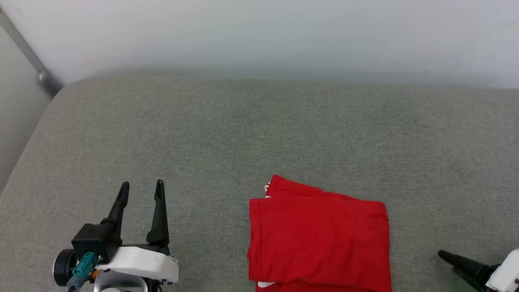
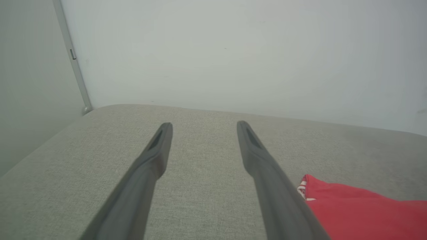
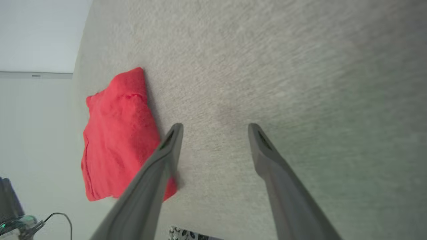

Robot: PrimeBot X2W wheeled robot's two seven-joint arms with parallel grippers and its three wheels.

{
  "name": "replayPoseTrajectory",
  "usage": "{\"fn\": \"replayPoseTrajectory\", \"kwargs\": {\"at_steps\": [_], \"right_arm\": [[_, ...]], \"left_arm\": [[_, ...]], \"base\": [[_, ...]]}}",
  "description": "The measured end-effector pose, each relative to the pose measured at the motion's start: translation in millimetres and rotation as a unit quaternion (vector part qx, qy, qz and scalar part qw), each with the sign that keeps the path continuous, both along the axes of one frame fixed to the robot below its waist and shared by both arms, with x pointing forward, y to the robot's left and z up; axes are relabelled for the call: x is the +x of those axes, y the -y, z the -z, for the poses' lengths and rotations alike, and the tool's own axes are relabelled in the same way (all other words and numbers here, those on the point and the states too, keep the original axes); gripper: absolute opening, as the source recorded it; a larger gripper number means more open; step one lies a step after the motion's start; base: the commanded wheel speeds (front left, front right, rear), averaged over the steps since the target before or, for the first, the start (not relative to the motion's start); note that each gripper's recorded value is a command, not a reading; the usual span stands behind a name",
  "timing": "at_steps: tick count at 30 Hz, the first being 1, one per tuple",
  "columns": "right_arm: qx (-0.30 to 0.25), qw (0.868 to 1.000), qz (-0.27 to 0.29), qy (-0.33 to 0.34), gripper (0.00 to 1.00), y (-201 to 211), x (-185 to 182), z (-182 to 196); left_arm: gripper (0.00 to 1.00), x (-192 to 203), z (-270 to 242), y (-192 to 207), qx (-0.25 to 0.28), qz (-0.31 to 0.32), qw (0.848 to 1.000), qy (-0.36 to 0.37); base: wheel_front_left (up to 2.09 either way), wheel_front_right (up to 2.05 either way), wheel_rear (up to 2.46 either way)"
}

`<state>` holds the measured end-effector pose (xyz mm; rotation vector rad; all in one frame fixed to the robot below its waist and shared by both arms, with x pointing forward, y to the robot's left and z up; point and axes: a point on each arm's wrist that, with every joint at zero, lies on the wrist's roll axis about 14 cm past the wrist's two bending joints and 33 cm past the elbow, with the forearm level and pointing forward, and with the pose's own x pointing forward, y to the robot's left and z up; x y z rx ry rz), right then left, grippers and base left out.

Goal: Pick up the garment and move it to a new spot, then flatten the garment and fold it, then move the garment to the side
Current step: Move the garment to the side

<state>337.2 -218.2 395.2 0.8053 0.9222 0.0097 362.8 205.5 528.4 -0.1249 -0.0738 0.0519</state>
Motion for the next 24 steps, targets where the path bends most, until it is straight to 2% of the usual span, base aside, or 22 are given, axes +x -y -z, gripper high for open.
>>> {"fn": "replayPoseTrajectory", "kwargs": {"at_steps": [4, 8, 13, 16, 17, 18, 19, 24], "right_arm": [[0.102, 0.994, -0.037, -0.034, 1.00, -41, 8, 8], [0.199, 0.976, -0.063, -0.064, 1.00, -84, 13, 16], [0.253, 0.961, -0.088, -0.075, 1.00, -120, 22, 18], [0.256, 0.958, -0.106, -0.077, 1.00, -135, 23, 17], [0.257, 0.957, -0.110, -0.075, 0.45, -138, 24, 16], [0.255, 0.958, -0.113, -0.072, 0.12, -140, 24, 16], [0.252, 0.958, -0.116, -0.068, 0.00, -142, 25, 14], [0.216, 0.965, -0.145, -0.042, 0.00, -149, 25, 4]], "left_arm": [[1.00, 1, 4, -4, -0.002, -0.009, 1.000, -0.004], [1.00, 2, 6, -6, -0.002, -0.014, 1.000, -0.005], [1.00, 2, 7, -13, 0.002, -0.024, 1.000, -0.006], [1.00, 2, 8, -15, 0.003, -0.027, 1.000, -0.005], [1.00, 3, 7, -15, 0.003, -0.028, 1.000, -0.004], [1.00, 3, 6, -14, 0.002, -0.026, 1.000, -0.001], [1.00, 4, 5, -13, 0.003, -0.025, 1.000, 0.002], [1.00, 4, 0, -11, 0.006, -0.020, 1.000, 0.011]], "base": [[0.00, 0.00, 0.00], [0.00, 0.00, 0.00], [0.00, 0.00, 0.00], [0.00, 0.00, 0.00], [0.00, 0.00, 0.00], [0.00, 0.00, 0.00], [0.00, 0.00, 0.00], [0.00, 0.00, 0.00]]}}
